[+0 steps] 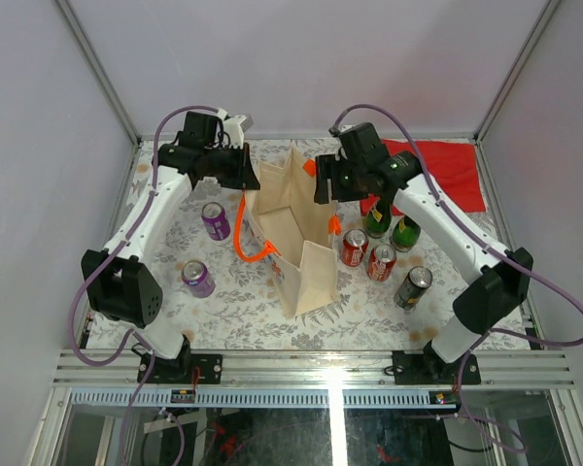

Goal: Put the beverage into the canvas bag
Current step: Adjust the canvas bag at the center of the board.

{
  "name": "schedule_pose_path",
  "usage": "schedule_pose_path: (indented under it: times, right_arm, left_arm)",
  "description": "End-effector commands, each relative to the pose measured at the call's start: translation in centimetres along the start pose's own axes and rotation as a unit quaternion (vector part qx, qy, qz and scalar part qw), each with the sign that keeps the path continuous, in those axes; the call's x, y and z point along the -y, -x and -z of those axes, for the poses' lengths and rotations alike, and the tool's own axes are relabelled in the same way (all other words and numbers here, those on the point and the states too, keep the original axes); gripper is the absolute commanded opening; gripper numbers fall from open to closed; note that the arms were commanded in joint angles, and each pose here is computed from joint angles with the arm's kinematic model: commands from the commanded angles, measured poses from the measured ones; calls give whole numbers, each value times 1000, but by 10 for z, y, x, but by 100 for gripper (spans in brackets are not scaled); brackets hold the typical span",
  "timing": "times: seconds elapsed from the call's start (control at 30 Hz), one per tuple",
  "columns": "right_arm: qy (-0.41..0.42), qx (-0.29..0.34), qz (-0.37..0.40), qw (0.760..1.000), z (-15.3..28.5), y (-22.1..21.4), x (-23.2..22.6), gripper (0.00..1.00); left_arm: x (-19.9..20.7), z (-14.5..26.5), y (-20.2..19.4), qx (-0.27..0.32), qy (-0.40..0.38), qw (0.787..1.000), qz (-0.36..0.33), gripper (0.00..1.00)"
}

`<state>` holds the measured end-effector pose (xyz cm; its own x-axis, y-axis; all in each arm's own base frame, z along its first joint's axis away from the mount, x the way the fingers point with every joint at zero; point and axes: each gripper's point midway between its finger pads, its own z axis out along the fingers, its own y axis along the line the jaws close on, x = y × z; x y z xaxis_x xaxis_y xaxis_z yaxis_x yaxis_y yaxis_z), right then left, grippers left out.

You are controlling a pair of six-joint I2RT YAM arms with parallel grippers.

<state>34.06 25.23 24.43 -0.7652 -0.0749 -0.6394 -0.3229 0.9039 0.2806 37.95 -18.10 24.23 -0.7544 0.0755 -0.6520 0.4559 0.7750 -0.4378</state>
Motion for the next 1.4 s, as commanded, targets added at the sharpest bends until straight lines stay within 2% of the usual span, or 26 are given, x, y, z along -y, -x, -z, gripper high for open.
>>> schedule_pose_path:
  times: [0.0,0.07,0.1,0.23,0.33,0.37,0.53,0.63,0.87,1.1,1.37]
  right_arm:
    - [-13,0,3,1000,-13,-2,1,64]
    - [-21,-16,4,1000,-24,-7,3,49]
    - [-24,-19,4,1000,-26,-9,5,40]
    - [-33,-16,-2,999,-27,-9,8,7]
    - [-39,-2,-11,999,-23,-6,10,0]
    - [-40,4,-15,999,-23,-4,10,0]
    - [-47,17,-27,998,-15,-5,13,0]
    - [-51,21,-27,998,-13,-3,14,0]
    - [-51,21,-33,998,-15,-4,14,0]
    - [-54,18,-36,998,-20,-6,15,0]
    - [-54,21,-38,998,-23,-1,13,0]
  left_arm:
    - [7,-3,9,21,-16,1000,-13,0]
    - [6,-3,9,22,-13,1000,-10,0]
    - [5,-3,10,26,-9,1000,-9,5]
    - [0,1,13,35,11,999,-5,44]
    - [0,9,17,46,26,999,0,70]
    - [1,11,18,48,27,998,2,73]
    - [2,20,11,38,46,997,41,73]
    - [1,27,3,39,62,996,53,67]
    - [-6,50,-11,50,120,991,46,66]
    - [17,50,-29,28,78,995,61,55]
    - [33,28,-38,3,36,996,85,52]
